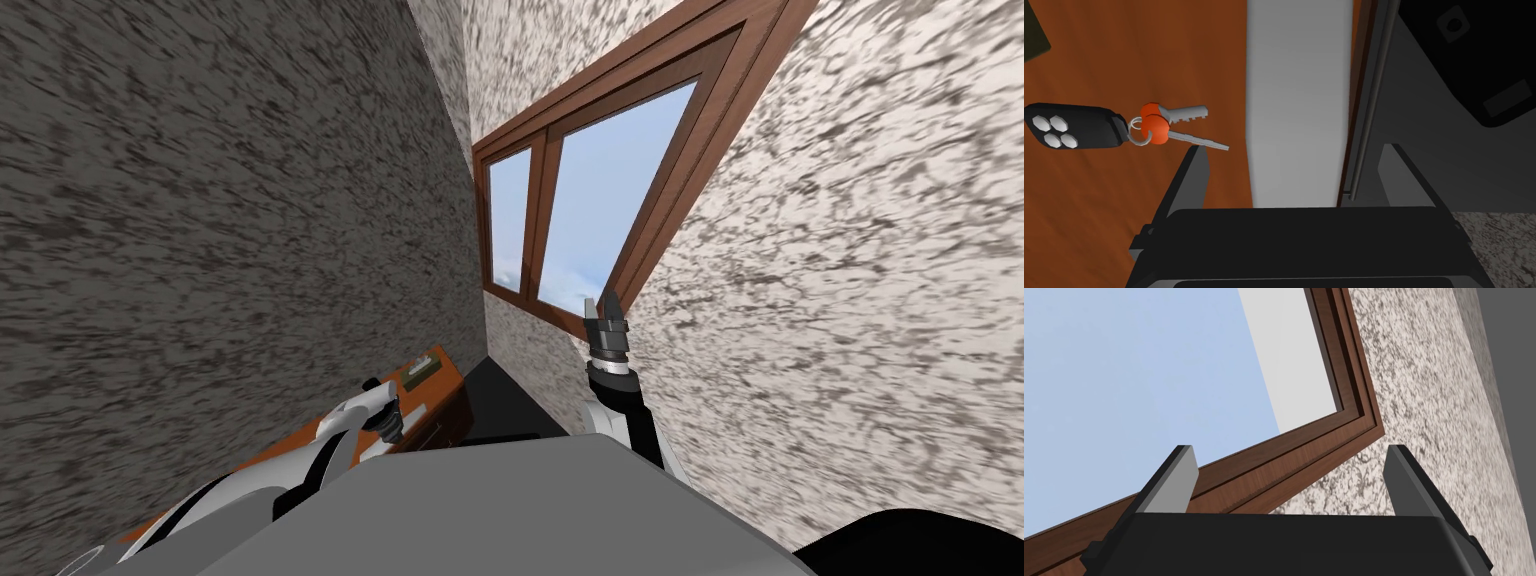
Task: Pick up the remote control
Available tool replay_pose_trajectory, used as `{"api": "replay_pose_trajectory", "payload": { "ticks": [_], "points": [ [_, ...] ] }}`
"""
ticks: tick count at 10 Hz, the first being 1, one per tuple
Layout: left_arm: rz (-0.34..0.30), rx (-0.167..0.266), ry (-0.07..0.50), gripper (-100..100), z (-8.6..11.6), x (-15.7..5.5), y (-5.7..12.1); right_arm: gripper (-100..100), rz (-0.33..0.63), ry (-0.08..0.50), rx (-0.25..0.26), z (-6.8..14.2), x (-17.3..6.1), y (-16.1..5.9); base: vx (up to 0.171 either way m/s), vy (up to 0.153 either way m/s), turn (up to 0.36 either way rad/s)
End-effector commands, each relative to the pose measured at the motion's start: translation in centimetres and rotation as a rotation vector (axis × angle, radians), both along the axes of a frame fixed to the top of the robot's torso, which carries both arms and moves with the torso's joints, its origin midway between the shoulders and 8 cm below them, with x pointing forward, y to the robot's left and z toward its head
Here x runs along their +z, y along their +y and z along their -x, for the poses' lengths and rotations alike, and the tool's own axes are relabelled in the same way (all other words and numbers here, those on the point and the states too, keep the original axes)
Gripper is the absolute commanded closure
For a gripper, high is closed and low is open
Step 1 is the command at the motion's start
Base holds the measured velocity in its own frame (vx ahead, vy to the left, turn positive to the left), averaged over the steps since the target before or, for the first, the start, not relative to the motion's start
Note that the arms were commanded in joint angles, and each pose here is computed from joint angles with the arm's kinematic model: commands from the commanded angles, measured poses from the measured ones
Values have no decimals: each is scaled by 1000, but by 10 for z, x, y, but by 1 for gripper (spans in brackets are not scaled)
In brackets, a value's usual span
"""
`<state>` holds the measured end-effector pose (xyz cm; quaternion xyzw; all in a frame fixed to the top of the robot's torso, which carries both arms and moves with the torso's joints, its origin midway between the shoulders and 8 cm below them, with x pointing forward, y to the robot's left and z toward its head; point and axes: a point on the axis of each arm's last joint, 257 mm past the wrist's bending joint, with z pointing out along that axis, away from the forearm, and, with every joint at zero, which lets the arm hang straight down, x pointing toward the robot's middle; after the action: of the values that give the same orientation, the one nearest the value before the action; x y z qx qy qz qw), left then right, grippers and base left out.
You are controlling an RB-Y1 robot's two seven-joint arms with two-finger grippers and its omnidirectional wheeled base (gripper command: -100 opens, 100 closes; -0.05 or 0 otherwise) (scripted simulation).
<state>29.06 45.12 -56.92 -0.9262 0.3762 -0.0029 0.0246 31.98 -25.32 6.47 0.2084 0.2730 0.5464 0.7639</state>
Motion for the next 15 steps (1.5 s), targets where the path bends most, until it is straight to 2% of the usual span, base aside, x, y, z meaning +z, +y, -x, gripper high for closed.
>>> {"api": "replay_pose_trajectory", "payload": {
  "ticks": [1, 2, 4, 5, 6, 7, 15],
  "points": [
    [22, 2, 27, -100, 10, -7, -11, 0, 0, 0, 0, 0, 0, 0, 27, 26, -17],
    [13, -3, 5, -100, 0, -3, -8, 0, 0, 0, 0, 0, 0, 0, 32, 42, -8],
    [22, 2, 27, -100, 10, -7, -11, 0, 0, 0, 0, 0, 0, 0, 20, 16, -1],
    [19, 1, 21, -100, 7, -5, -10, 0, 0, 0, 0, 0, 0, 0, 6, 2, 1],
    [19, 1, 22, 0, 8, -6, -10, 0, 0, 0, 0, 0, 0, 0, 0, 0, 0],
    [19, 30, 22, -100, 10, -8, -12, 0, 0, 0, 0, 0, 0, 0, -32, 34, -190],
    [20, 256, 18, -100, 25, -27, -27, 0, 0, 0, 0, 0, 0, 0, -100, 98, -299]
  ]
}}
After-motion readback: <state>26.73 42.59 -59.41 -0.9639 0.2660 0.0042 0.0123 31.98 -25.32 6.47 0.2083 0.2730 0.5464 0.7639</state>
